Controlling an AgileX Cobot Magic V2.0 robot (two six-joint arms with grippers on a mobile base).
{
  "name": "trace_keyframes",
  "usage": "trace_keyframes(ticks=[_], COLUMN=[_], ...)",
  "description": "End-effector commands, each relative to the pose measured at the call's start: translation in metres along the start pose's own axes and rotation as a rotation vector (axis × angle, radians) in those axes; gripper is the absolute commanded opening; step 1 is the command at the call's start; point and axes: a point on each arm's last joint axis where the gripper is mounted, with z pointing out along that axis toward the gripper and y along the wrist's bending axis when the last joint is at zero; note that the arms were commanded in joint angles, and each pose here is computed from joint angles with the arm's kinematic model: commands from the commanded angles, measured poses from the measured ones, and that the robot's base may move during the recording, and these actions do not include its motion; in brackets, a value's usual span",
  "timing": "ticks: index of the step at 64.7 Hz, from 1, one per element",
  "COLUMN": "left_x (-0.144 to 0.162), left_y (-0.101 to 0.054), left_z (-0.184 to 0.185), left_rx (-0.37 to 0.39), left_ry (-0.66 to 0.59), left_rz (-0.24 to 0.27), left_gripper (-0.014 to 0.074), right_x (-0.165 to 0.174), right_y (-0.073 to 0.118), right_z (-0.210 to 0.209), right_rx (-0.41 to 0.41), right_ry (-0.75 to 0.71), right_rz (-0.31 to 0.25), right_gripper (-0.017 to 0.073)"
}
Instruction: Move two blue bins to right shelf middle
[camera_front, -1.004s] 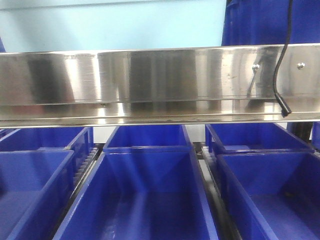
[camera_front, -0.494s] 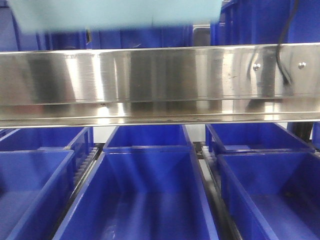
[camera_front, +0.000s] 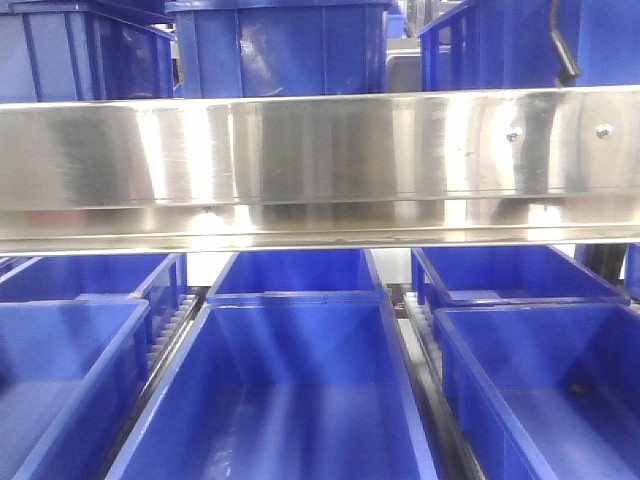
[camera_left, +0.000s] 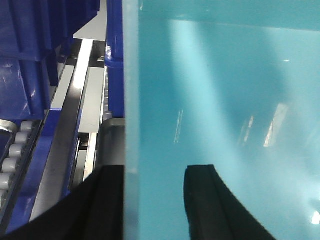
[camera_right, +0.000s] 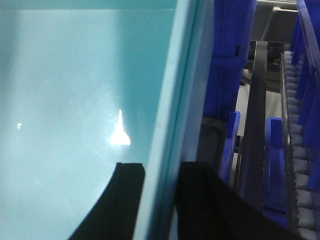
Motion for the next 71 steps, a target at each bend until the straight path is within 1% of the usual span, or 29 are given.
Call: trace_keyframes(ticks=[1,71], left_x=[-0.0149,-0.014], left_y=[-0.0066,-0.0066], left_z=[-0.0186,-0.0163], left_rx=[0.053,0.052], left_ry=[-0.107,-0.101], left_rz=[0.011,0.011], left_gripper=[-0.0111,-0.0111], right_x=[-0.0162,-0.0162], right_y=[-0.0004,-0.0004], right_z=[-0.0119,-0.0119], right_rx=[0.003,0.003], right_ry=[-0.134,-0.134], right_rz=[-0.004,-0.004], right_gripper=[-0.0154,-0.0154])
